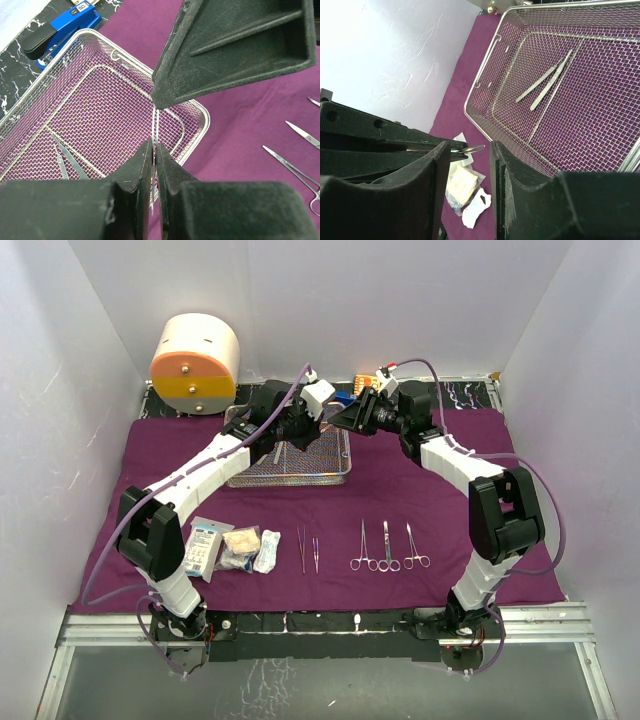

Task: Open and lay out the surgical kit
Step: Place the medical item in the surgical kit.

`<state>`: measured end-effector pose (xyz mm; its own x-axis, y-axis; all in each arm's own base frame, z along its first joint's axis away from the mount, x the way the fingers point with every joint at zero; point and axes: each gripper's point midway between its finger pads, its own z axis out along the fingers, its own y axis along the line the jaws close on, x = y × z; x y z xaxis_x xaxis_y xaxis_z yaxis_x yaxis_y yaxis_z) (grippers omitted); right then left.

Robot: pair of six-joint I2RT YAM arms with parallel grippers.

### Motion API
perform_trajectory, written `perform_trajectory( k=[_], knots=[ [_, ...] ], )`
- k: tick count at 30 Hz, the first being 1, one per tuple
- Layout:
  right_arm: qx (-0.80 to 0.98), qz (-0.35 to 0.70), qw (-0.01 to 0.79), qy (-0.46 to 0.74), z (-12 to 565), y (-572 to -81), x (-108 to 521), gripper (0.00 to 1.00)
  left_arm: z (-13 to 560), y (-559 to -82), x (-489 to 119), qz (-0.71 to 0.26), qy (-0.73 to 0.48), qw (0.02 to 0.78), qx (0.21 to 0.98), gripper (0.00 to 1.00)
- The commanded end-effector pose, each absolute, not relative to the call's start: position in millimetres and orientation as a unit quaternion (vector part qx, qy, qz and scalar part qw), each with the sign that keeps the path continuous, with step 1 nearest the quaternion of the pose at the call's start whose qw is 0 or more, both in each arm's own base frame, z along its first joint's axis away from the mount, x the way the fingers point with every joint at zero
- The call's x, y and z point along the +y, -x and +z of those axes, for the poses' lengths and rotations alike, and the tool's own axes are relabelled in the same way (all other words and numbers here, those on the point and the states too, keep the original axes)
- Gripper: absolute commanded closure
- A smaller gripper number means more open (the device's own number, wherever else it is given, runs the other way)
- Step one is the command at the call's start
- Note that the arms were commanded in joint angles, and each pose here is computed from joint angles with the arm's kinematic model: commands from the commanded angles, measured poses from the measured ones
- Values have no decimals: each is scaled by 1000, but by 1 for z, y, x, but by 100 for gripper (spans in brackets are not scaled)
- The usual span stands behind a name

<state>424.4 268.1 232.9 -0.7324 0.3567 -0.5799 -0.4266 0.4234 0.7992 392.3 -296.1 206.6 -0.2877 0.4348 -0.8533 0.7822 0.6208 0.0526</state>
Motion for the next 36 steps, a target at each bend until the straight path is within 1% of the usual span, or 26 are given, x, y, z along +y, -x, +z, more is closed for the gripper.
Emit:
perform_trajectory(
  k=[1,10,17,22,29,33,36],
  knots=[
    [739,545,394,44,254,-429,270,67,241,-382,-297,-209,-391,478,758,100],
    [744,548,380,40,242,-433,272,76,238,-382,-298,-210,-392,476,759,100],
    [739,557,377,42,244,-432,274,79,236,-381,-299,-212,-395,472,759,100],
    [735,565,373,46,245,-430,276,83,233,-382,-300,-212,-396,470,760,100],
    [734,566,372,47,245,-430,276,92,231,-381,-301,-213,-397,469,760,100],
    [735,565,372,45,244,-430,276,100,229,-379,-300,-215,-398,466,760,100],
    [736,561,375,50,242,-430,273,100,227,-375,-301,-220,-406,462,758,100]
  ],
)
